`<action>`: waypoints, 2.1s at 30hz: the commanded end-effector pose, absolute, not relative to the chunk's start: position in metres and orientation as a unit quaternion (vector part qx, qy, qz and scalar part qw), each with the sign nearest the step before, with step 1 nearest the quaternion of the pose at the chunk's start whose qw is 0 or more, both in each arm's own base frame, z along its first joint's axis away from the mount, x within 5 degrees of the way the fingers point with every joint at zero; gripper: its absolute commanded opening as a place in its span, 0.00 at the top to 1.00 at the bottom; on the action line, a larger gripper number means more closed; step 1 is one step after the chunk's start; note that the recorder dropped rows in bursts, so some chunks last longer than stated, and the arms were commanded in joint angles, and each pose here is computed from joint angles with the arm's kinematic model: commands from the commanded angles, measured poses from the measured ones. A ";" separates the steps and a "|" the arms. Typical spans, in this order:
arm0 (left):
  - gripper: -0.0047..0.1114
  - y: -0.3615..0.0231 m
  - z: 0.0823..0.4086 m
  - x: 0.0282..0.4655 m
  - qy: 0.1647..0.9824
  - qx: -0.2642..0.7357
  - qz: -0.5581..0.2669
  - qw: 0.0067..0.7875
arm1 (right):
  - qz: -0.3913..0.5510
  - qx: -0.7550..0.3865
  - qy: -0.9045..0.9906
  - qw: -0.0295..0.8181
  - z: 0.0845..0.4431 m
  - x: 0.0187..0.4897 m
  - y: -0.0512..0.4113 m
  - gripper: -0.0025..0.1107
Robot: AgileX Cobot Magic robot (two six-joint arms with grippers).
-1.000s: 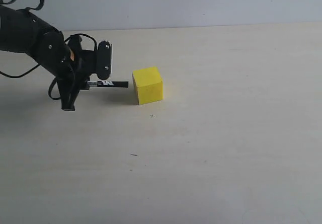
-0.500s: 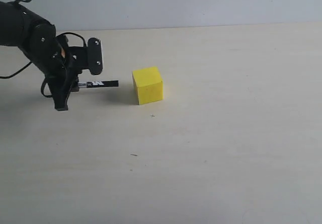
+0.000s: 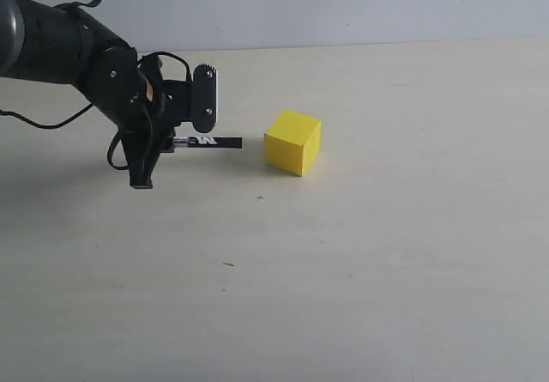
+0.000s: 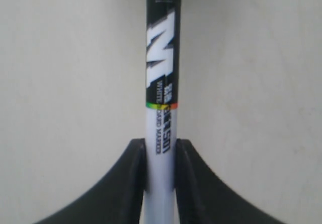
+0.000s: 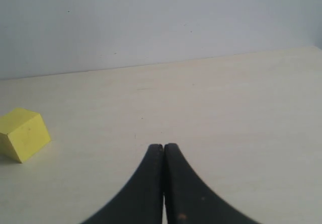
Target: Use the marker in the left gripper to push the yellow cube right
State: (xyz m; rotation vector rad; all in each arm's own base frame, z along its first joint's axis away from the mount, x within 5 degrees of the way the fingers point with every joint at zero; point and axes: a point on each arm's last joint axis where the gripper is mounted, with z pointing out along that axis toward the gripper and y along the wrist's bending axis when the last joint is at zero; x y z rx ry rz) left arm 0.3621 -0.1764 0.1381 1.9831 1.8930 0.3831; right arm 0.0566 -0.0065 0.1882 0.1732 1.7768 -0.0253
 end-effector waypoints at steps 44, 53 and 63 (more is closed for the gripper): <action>0.96 -0.233 0.142 0.367 0.681 0.668 0.109 0.279 | -0.012 0.076 0.774 0.628 0.187 0.057 -0.007 0.98; 0.96 -0.219 0.178 0.358 0.719 0.636 0.118 0.254 | -0.012 0.076 0.774 0.628 0.187 0.057 -0.007 0.98; 0.96 -0.218 0.168 0.342 0.746 0.636 0.110 0.162 | -0.012 0.076 0.774 0.628 0.187 0.057 -0.007 0.98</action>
